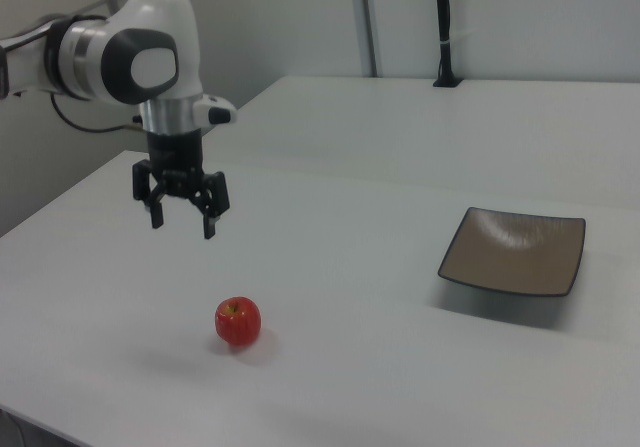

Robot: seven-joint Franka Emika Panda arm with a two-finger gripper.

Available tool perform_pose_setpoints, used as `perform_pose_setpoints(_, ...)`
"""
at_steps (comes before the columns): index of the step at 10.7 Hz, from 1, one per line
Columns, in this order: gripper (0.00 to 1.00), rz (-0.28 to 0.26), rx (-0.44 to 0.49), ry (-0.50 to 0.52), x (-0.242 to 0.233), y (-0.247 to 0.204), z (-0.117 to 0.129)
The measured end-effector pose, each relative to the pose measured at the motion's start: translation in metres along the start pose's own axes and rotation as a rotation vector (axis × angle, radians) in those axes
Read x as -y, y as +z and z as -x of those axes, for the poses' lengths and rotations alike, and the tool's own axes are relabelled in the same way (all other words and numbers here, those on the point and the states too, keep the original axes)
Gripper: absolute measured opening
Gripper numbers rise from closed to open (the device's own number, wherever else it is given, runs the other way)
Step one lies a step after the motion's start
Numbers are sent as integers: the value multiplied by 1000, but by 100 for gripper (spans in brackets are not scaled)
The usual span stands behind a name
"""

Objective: Apples placed on a ceramic plate
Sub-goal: 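Move the open gripper toward the red apple, then lower the open gripper around the red apple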

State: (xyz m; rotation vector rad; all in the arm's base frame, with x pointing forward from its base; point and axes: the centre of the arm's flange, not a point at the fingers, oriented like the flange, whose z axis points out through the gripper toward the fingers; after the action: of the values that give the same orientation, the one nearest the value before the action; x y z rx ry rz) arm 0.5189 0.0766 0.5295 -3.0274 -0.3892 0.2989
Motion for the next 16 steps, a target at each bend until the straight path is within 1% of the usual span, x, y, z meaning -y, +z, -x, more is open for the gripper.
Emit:
perform_pose_setpoints(2, 100, 5, 36, -26, 17, 26, -1)
perform_pose_setpoints(4, 100, 16, 28, -31, 20, 56, -5)
perform_pose_setpoints(6, 100, 61, 7, -23, 18, 85, -8)
perform_pose_setpoints(8, 100, 93, -35, -23, 15, 104, -11)
perform_pose_setpoints(10, 100, 156, -85, -24, 9, 122, -13)
perform_pose_setpoints(12, 100, 191, -124, -17, 6, 139, -13)
perform_pose_setpoints(16, 100, 189, -170, -21, 3, 162, -19)
